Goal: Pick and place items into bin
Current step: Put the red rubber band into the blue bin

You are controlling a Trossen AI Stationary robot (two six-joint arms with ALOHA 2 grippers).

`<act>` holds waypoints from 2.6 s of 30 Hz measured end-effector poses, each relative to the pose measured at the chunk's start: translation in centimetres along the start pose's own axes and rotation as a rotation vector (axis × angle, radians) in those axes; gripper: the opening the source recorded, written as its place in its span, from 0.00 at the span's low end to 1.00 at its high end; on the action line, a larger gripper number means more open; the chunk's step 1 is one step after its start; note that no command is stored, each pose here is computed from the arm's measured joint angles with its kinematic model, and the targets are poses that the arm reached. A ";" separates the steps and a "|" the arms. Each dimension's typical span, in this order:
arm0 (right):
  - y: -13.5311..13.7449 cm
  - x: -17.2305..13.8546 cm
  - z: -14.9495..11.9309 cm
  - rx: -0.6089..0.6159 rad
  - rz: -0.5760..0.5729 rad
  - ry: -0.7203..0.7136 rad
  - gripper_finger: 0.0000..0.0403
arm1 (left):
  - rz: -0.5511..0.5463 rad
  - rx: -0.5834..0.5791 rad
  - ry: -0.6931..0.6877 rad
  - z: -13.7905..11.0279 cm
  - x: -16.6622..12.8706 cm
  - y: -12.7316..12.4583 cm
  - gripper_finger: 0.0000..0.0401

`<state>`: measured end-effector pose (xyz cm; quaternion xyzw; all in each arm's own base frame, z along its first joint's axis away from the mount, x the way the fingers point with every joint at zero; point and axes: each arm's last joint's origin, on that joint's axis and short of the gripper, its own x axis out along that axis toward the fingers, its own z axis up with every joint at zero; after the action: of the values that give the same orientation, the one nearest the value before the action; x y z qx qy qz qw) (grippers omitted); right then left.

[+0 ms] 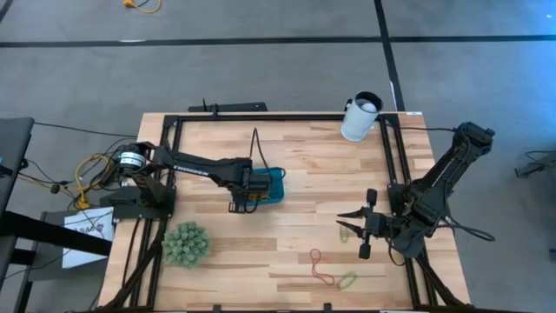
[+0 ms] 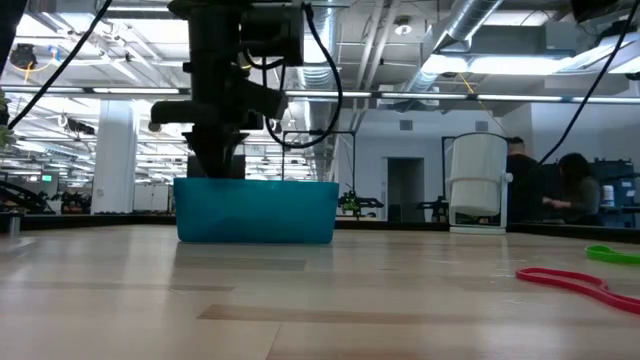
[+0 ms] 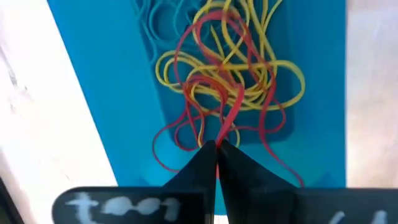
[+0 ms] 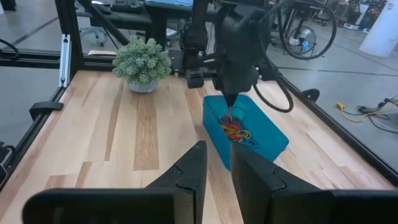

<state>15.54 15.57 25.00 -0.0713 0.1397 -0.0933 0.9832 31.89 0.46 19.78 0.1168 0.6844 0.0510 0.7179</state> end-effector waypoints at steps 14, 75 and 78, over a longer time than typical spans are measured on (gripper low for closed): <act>0.0 0.0 0.0 -0.008 -0.001 0.000 0.17 | -0.174 -0.038 -0.082 1.2 0.3 -1.2 0.00; 4.3 11.6 -6.5 0.020 0.435 0.697 0.23 | 0.300 -0.195 -0.268 -7.2 -9.3 -5.7 0.24; 4.4 12.9 -6.5 0.001 0.367 0.780 0.23 | 0.303 -0.187 -0.244 -7.6 -7.8 -6.6 0.24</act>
<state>26.58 16.44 14.73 -0.0044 0.5112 0.0633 0.8571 23.31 -7.03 25.52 0.1567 0.5592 0.2072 0.7873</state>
